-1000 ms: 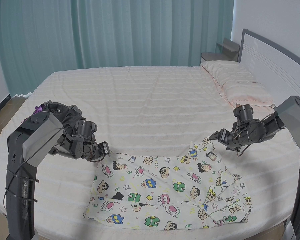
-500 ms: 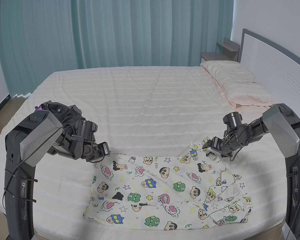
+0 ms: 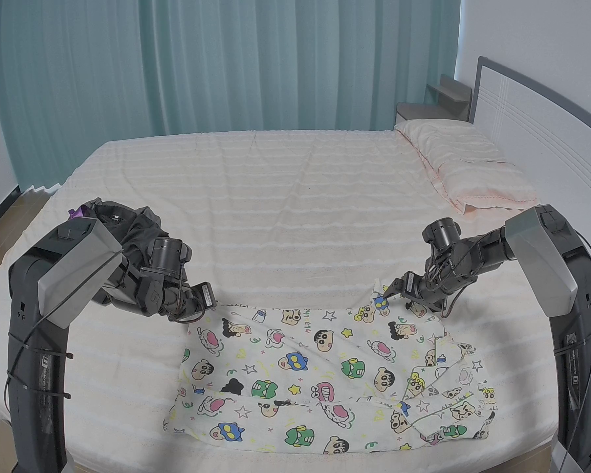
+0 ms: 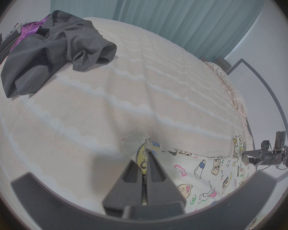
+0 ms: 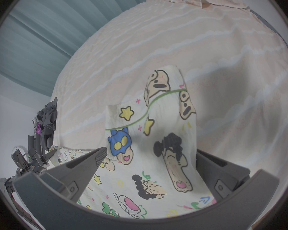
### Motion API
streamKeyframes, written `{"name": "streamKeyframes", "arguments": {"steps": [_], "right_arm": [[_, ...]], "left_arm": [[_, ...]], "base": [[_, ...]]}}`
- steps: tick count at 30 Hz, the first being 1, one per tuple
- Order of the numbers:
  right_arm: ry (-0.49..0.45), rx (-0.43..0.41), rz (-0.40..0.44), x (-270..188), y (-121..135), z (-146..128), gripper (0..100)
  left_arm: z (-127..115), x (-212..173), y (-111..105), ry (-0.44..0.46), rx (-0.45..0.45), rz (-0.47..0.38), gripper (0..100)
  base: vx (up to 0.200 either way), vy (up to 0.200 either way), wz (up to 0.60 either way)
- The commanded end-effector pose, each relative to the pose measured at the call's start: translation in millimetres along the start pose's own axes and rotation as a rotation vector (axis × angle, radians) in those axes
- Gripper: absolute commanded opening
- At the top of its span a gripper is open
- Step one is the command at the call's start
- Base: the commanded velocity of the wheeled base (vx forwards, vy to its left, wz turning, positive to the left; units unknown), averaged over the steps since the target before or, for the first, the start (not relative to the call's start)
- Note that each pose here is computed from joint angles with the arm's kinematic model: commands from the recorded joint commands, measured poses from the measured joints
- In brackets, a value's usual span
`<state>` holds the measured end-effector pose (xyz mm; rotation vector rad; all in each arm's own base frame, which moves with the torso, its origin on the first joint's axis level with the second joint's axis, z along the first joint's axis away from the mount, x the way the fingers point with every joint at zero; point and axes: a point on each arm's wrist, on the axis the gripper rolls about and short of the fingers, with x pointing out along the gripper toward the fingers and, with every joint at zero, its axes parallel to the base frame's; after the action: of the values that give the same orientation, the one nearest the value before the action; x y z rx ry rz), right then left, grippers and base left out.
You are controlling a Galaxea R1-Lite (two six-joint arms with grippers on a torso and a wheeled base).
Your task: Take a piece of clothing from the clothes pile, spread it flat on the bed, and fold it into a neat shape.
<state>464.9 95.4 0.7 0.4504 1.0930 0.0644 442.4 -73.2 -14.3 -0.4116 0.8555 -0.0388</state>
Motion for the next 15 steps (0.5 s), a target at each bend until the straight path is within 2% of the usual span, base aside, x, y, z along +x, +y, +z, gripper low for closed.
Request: {"name": "streamKeyframes", "arguments": {"steps": [1, 2, 3, 15], "right_arm": [[0.008, -0.001, -0.007, 2.8, 4.4, 2.5, 100], [0.011, 0.002, -0.011, 3.5, 4.2, 2.4, 100], [0.012, 0.003, -0.013, 4.2, 3.8, 2.1, 0], [-0.011, 0.018, -0.054, 2.9, -3.0, 5.1, 0]], "left_arm": [[0.8, -2.3, -0.5, -0.006, 0.0, 0.003, 0], [1.3, -2.8, -0.8, -0.007, 0.0, 0.002, 0], [2.1, -3.8, -1.3, -0.01, 0.0, 0.0, 0], [1.6, -10.1, -2.4, -0.006, 0.003, 0.001, 0]], "base": [[0.0, 0.0, 0.0], [0.0, 0.0, 0.0], [0.0, 0.0, 0.0], [0.0, 0.0, 0.0]]}}
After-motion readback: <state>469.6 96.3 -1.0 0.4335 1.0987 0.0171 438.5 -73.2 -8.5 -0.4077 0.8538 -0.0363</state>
